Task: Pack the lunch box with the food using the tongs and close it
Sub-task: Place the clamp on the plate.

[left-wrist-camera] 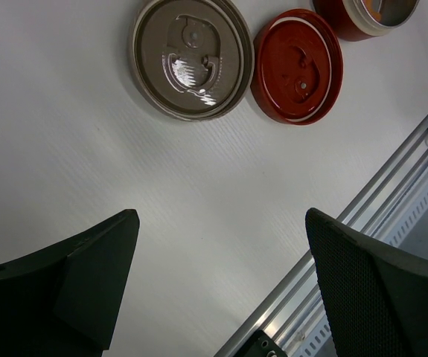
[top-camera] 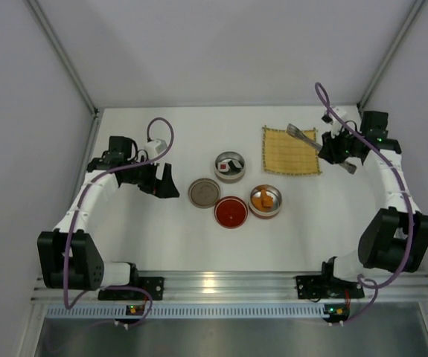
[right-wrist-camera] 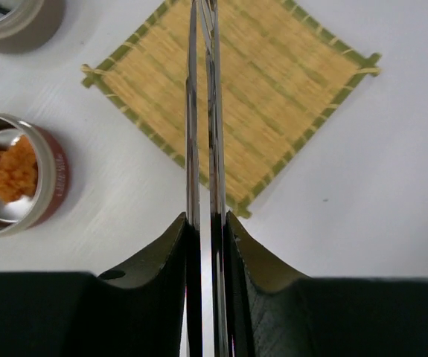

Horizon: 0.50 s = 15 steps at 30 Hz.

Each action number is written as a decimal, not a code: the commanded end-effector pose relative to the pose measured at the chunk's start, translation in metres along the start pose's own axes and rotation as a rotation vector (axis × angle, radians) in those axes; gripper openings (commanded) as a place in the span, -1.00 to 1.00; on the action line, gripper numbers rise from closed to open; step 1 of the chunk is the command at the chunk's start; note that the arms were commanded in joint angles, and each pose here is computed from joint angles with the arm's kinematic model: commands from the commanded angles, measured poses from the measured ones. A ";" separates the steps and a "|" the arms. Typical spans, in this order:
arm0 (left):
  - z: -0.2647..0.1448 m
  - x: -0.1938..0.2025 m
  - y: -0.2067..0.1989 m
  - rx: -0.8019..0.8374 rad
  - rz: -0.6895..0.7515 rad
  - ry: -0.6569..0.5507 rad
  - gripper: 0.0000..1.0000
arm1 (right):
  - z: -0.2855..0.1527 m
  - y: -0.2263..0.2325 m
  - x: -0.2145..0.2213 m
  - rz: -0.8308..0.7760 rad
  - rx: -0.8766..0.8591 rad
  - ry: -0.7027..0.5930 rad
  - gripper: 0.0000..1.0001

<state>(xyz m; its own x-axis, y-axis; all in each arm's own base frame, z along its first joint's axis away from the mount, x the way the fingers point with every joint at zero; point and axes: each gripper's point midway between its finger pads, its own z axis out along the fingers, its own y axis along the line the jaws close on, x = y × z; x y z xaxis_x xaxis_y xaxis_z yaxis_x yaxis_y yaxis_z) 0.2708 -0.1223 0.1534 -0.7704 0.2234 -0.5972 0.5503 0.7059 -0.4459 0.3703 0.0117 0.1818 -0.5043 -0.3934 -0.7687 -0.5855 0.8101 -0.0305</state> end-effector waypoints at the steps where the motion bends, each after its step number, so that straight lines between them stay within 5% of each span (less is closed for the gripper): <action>1: -0.004 -0.011 -0.006 0.036 0.036 -0.018 0.96 | -0.020 -0.042 -0.023 -0.207 -0.016 -0.100 -0.56; 10: 0.004 -0.005 -0.002 0.056 0.019 0.019 0.96 | -0.008 -0.113 0.036 -0.384 -0.200 0.129 -0.59; 15: 0.009 -0.003 0.004 0.056 -0.004 0.048 0.96 | 0.009 -0.134 0.038 -0.527 -0.163 0.132 -0.58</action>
<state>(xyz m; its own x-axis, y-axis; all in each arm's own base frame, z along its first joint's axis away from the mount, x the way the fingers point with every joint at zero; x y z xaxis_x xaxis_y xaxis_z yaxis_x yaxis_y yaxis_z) 0.2719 -0.1237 0.1365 -0.8071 0.2451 -0.5372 0.5344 0.6902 -0.4879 0.4270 -0.1141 0.1365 -0.3647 -0.7000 -0.6140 -0.8102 0.5636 -0.1612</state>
